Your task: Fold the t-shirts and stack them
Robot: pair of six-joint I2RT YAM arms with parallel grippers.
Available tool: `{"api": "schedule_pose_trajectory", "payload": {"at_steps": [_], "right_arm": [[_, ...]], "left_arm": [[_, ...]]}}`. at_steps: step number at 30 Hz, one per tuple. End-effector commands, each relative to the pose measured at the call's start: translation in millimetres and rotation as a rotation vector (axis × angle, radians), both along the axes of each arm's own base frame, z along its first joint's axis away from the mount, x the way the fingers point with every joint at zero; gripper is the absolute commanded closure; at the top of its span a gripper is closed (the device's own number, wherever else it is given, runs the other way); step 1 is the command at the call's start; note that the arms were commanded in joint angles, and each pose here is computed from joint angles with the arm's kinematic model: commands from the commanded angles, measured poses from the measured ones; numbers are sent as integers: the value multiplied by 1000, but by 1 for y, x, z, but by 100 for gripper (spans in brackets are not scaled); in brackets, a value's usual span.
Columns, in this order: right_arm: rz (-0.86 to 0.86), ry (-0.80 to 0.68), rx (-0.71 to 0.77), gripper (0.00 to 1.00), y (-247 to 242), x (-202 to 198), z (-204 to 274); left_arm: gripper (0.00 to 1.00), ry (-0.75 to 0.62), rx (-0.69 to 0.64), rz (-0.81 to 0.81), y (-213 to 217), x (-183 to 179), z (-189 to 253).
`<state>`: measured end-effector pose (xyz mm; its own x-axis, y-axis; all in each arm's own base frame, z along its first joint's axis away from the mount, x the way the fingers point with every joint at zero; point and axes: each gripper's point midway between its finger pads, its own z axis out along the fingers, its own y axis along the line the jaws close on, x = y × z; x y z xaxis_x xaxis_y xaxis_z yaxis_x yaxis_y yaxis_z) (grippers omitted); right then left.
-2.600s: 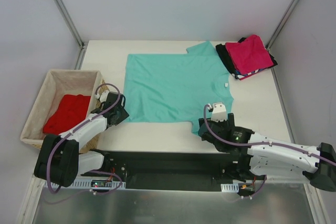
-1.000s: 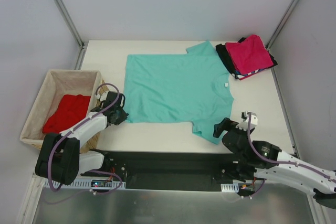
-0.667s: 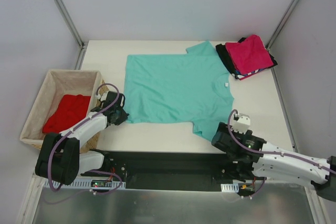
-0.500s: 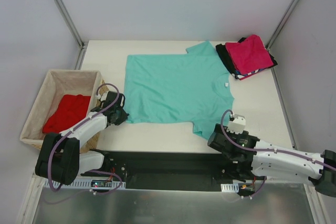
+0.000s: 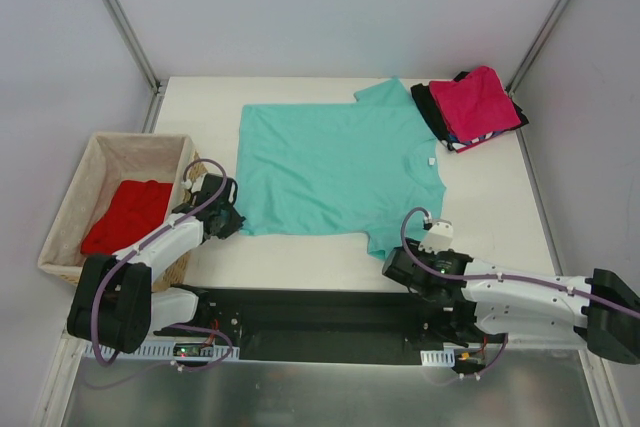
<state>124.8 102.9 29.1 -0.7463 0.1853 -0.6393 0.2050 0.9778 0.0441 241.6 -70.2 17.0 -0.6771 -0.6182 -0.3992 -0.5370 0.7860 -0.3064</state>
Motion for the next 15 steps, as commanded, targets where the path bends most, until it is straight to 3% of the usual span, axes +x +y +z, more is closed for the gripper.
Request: {"api": "schedule_pose_trajectory", "payload": {"at_steps": [1, 7, 15], "right_arm": [[-20, 1, 53, 39, 12, 1, 2], [-32, 20, 42, 51, 9, -2, -7], [-44, 3, 80, 51, 9, 1, -11]], "left_arm": [[100, 6, 1, 1, 4, -4, 1], [100, 6, 0, 2, 4, -2, 1], [100, 6, 3, 1, 5, -3, 2]]}}
